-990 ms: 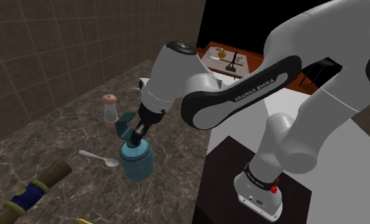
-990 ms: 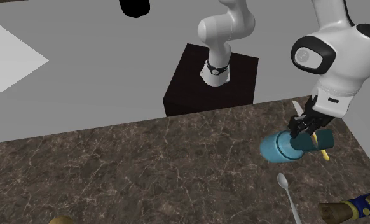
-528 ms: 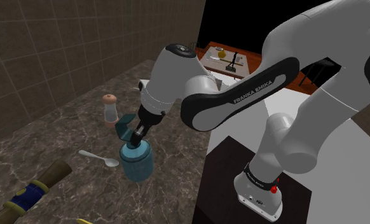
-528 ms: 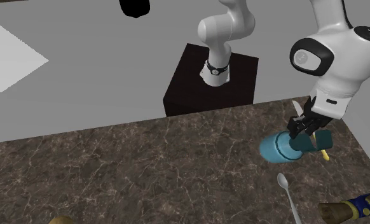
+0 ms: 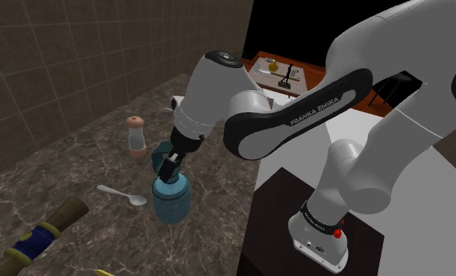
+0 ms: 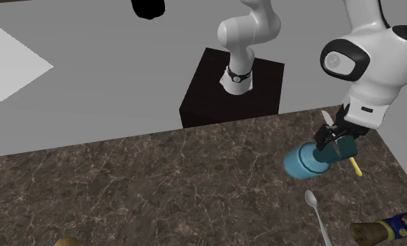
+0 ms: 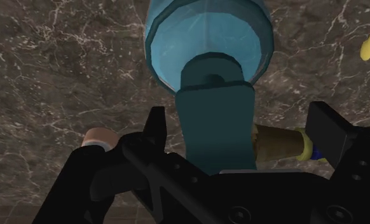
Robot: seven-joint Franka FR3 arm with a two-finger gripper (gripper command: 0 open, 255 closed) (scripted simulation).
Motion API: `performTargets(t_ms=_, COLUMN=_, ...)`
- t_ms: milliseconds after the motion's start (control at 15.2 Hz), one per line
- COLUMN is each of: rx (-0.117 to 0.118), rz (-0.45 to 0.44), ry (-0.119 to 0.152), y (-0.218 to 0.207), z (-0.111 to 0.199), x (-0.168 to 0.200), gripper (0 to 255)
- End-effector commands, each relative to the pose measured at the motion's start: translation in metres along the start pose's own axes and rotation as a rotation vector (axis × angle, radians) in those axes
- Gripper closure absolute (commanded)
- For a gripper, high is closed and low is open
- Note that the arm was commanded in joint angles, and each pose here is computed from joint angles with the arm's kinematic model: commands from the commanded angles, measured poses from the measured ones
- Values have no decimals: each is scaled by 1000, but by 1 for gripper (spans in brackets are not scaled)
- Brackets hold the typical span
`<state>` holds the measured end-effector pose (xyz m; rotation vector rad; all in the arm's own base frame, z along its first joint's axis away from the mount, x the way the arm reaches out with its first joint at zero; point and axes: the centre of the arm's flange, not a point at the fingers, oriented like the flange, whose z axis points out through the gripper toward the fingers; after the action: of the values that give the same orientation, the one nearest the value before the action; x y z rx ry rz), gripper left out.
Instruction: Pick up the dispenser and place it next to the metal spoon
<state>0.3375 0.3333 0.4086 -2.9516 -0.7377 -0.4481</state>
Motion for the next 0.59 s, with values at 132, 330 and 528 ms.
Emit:
performTargets(t_ms=132, rx=0, rz=0, ry=0, y=1, z=-44, x=-1, gripper=0)
performTargets(t_ms=330, rx=0, rz=0, ry=0, y=1, z=-44, x=-1, gripper=0)
performTargets(t_ms=528, rx=0, rz=0, ry=0, y=1, z=-44, x=-1, gripper=0)
